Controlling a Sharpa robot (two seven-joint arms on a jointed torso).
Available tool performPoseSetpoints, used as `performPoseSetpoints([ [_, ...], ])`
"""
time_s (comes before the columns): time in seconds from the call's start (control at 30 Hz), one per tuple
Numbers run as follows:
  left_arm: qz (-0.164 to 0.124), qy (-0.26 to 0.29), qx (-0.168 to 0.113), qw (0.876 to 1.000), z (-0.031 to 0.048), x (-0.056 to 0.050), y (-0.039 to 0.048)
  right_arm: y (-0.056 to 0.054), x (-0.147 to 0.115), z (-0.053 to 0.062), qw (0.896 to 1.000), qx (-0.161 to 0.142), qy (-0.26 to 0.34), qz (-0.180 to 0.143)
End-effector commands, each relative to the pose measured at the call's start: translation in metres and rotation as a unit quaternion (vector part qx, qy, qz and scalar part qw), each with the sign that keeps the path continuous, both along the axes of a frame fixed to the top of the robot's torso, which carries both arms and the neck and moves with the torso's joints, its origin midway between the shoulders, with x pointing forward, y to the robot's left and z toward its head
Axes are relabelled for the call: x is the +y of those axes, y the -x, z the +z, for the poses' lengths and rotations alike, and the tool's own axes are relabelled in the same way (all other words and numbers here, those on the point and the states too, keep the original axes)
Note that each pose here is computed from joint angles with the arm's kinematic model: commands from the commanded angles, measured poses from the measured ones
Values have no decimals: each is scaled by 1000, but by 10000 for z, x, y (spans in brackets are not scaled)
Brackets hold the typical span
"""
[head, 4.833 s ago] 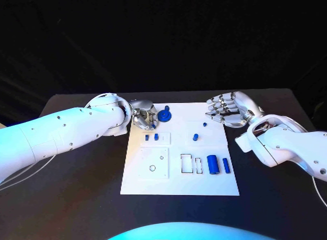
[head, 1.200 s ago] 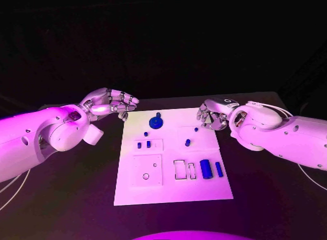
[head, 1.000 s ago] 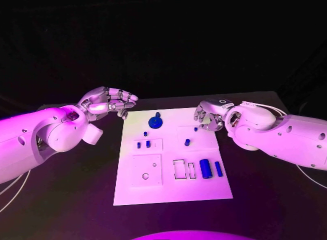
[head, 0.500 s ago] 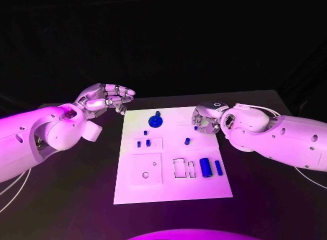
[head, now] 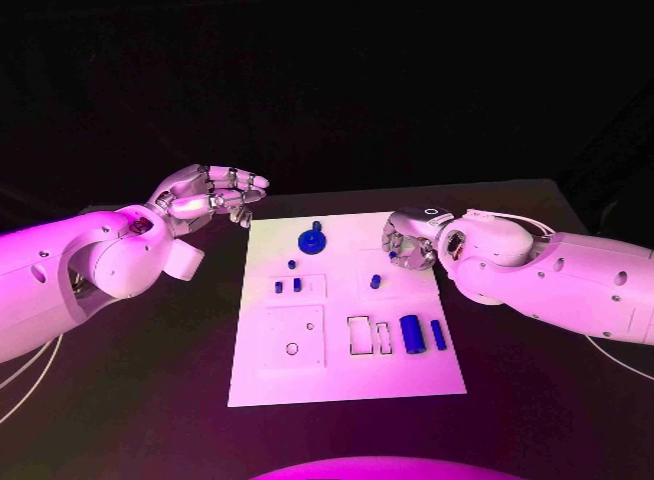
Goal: Assemble the parts on the task board
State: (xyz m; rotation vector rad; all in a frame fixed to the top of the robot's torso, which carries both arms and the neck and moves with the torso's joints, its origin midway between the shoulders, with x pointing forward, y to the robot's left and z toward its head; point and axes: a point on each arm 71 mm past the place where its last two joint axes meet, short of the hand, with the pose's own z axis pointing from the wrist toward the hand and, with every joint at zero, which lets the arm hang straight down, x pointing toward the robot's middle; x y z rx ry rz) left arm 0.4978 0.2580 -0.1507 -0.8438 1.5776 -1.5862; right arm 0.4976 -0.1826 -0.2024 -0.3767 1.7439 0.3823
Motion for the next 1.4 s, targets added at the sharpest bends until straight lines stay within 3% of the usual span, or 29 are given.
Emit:
performPoseSetpoints([
  [0.03,0,7,-3,1000,12,1,-2,28,41,-29,1000,1,-6,8],
  [0.4,-4,2,-2,1000,7,0,0,36,31,-91,1000,22,12,1],
  [0.63,-6,-1,-2,1000,4,0,2,40,25,-98,1000,17,22,-4],
  [1.1,-6,-3,-2,1000,4,6,1,62,-17,-43,1000,-18,5,-11],
  [1.4,-3,-4,-3,1000,1,24,-11,136,-62,90,998,-57,-39,-9],
])
